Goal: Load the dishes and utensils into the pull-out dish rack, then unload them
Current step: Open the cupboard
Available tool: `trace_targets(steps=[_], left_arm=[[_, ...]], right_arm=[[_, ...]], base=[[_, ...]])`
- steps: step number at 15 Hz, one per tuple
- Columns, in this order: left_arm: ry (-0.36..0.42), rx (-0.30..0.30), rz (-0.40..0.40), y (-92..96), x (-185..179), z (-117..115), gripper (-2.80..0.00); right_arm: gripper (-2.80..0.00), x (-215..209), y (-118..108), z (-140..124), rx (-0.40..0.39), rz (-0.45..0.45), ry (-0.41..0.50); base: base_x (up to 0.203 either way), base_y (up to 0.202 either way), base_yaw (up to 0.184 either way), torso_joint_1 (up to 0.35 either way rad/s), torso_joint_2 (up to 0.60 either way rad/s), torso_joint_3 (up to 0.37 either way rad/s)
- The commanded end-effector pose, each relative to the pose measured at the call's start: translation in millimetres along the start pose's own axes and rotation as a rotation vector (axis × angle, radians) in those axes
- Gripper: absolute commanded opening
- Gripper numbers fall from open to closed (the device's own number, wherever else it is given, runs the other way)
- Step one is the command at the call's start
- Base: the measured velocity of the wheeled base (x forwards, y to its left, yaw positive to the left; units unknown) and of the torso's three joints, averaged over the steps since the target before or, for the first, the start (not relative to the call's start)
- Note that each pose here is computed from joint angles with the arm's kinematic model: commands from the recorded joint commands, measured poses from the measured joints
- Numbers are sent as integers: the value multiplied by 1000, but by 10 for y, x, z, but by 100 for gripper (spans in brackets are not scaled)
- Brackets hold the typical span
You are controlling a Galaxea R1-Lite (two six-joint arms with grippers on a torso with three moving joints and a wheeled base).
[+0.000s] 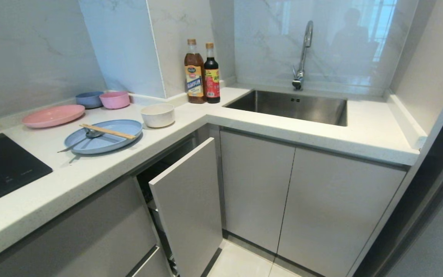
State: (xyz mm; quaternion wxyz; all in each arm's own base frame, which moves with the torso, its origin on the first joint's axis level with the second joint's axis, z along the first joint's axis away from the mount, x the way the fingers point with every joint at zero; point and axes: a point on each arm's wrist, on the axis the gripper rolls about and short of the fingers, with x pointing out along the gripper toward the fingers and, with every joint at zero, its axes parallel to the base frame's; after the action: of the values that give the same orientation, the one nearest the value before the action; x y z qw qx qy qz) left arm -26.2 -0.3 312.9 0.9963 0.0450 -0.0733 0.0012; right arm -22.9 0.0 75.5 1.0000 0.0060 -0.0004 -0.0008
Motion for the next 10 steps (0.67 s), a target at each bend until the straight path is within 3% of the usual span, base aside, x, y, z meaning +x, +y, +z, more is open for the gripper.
trace_targets(steps=[1,7,10], left_arm=[[153,4,-23,1,542,-14,-280],[346,16,-76,-27,1567,91,-280],[506,25,-170,-165,1887,30,-280]], right_arm=[[-280,1,0,0,0,0,1],[-280,2,0,-4,0,0,2],[-280,1,0,-3,0,0,2]], base=[[0,0,0,0,0,0],[0,0,0,0,0,0],[0,0,0,0,0,0]])
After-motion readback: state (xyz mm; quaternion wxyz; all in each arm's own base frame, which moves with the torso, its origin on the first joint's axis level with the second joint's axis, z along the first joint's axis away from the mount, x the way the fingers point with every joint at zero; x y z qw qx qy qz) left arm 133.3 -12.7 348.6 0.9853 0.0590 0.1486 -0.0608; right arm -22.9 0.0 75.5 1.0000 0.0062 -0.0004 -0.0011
